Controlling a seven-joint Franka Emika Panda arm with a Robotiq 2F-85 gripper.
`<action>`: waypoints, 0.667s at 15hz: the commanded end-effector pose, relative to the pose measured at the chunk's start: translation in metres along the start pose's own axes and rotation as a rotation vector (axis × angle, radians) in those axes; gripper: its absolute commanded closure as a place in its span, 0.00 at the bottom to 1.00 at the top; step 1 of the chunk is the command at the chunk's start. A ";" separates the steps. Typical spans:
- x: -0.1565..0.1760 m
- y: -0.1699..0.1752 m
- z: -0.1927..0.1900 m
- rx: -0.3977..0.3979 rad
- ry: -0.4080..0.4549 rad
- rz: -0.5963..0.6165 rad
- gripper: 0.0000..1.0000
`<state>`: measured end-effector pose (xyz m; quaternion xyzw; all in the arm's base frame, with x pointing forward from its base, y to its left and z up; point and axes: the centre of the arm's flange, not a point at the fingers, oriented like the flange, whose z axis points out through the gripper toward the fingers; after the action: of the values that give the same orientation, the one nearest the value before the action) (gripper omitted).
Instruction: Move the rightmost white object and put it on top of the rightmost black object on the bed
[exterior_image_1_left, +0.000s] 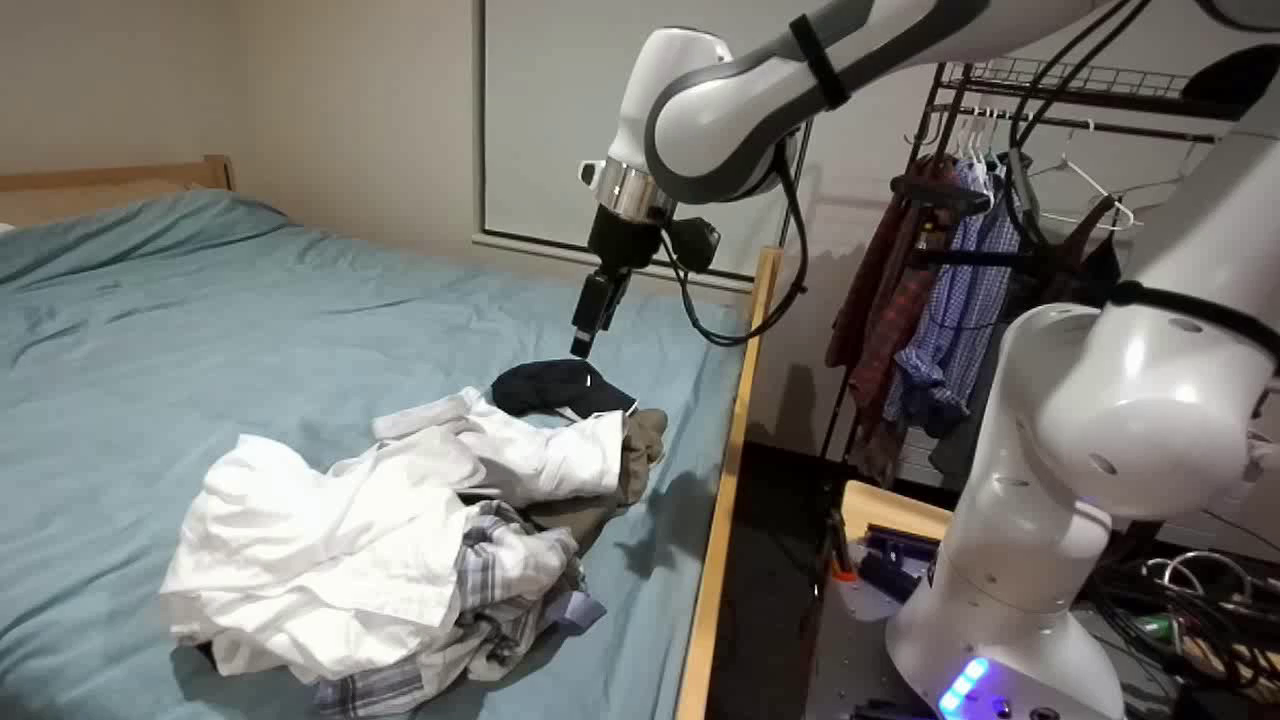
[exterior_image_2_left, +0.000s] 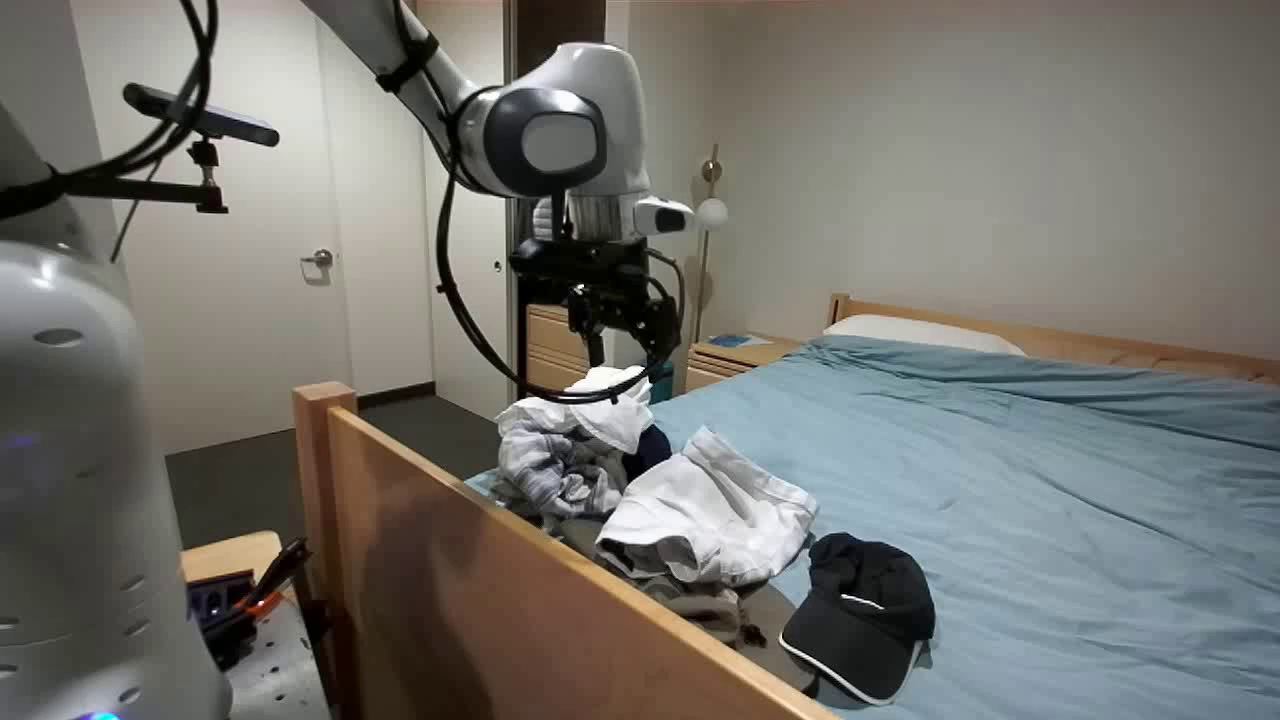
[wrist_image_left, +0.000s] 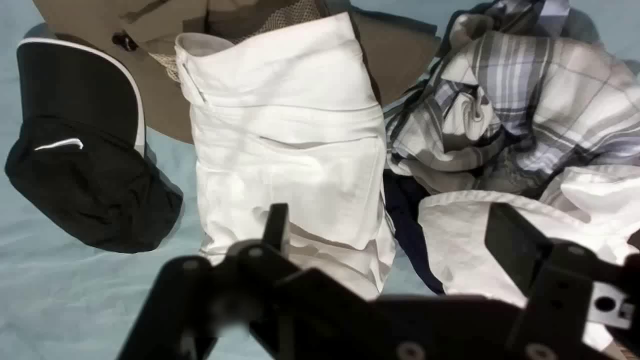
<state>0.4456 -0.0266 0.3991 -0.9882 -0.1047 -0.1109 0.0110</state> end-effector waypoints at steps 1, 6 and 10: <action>0.000 0.000 0.000 0.000 0.000 0.000 0.00; 0.012 -0.003 0.015 -0.045 -0.066 0.047 0.00; 0.010 -0.002 0.045 -0.187 -0.147 0.081 0.00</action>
<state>0.4540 -0.0218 0.3758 -0.9942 -0.0715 -0.0766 -0.0256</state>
